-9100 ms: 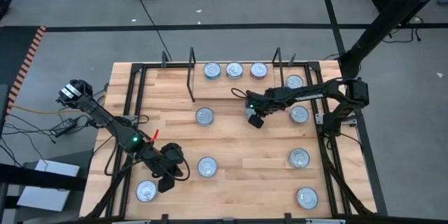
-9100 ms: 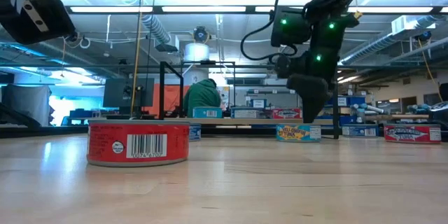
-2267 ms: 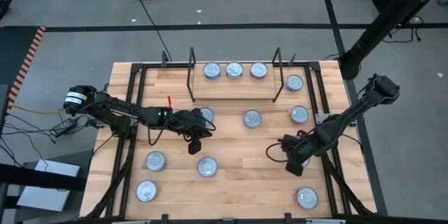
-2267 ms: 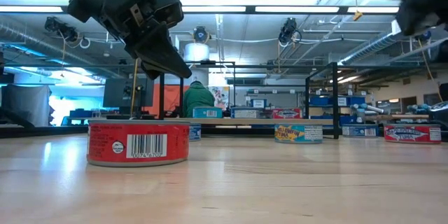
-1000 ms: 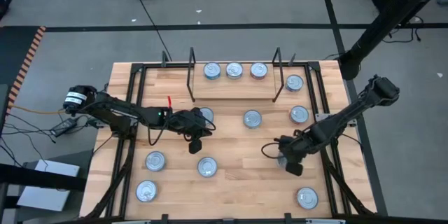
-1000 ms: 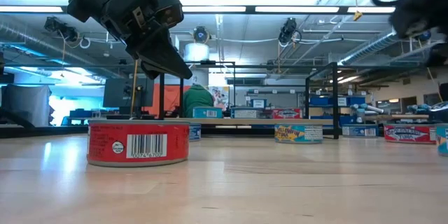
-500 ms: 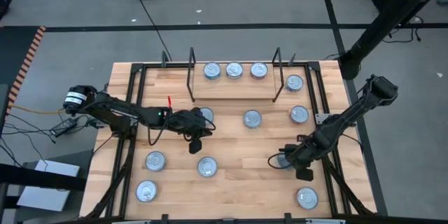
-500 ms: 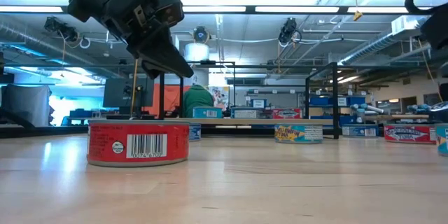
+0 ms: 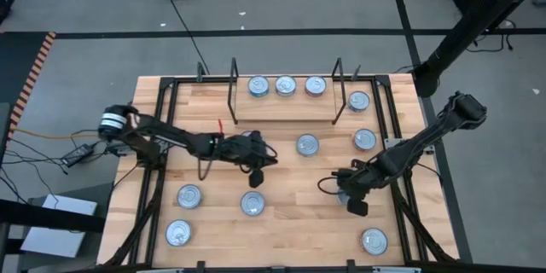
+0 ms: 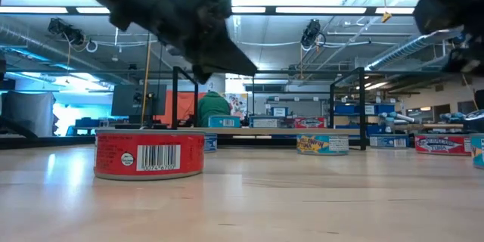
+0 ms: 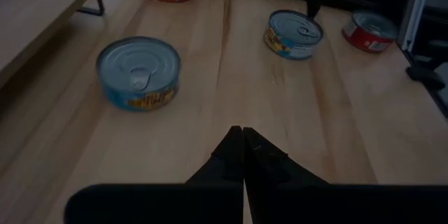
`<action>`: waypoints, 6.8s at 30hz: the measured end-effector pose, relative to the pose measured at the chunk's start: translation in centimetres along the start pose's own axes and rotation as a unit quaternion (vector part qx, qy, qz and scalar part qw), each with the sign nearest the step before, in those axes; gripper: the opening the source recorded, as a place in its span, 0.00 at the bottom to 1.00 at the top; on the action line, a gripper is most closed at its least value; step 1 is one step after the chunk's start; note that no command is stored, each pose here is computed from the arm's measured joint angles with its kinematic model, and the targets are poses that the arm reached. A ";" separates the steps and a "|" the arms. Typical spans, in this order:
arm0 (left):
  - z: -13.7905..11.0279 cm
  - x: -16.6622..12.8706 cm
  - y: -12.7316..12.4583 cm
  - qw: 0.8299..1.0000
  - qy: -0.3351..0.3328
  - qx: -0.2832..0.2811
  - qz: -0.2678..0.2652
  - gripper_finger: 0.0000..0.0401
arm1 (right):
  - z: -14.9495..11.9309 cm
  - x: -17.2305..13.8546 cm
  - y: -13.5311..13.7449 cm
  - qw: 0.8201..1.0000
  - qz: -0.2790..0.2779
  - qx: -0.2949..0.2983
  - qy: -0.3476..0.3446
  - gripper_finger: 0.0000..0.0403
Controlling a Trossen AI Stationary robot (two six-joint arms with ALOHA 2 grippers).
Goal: Stack canned seafood by type on shelf
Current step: Put the yellow-blue tuna can on the shelf
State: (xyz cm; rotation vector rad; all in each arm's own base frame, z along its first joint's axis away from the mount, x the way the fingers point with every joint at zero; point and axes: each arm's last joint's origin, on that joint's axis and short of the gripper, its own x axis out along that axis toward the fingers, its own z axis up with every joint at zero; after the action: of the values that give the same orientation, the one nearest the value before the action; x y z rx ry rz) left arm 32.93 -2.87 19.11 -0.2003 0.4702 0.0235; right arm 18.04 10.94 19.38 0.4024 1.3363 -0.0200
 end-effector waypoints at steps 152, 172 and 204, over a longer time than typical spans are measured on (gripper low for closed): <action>-4.1 11.4 -0.8 0.999 0.026 0.045 0.003 0.00 | 10.1 3.8 0.5 0.979 0.026 -0.010 -0.202 0.01; -4.1 10.6 -1.1 0.991 0.071 0.098 -0.057 0.00 | 11.9 2.5 -0.1 0.976 0.009 0.014 -0.218 0.01; 3.4 -1.3 -3.8 0.988 0.146 -0.028 -0.043 0.15 | 8.3 -2.7 -1.0 0.964 0.011 -0.058 -0.260 0.01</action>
State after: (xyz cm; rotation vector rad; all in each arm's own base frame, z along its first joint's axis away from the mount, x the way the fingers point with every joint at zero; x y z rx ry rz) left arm 33.56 -5.87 23.41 -0.2810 0.7535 -0.0793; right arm 24.96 6.99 23.15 0.2854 0.8092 -0.0270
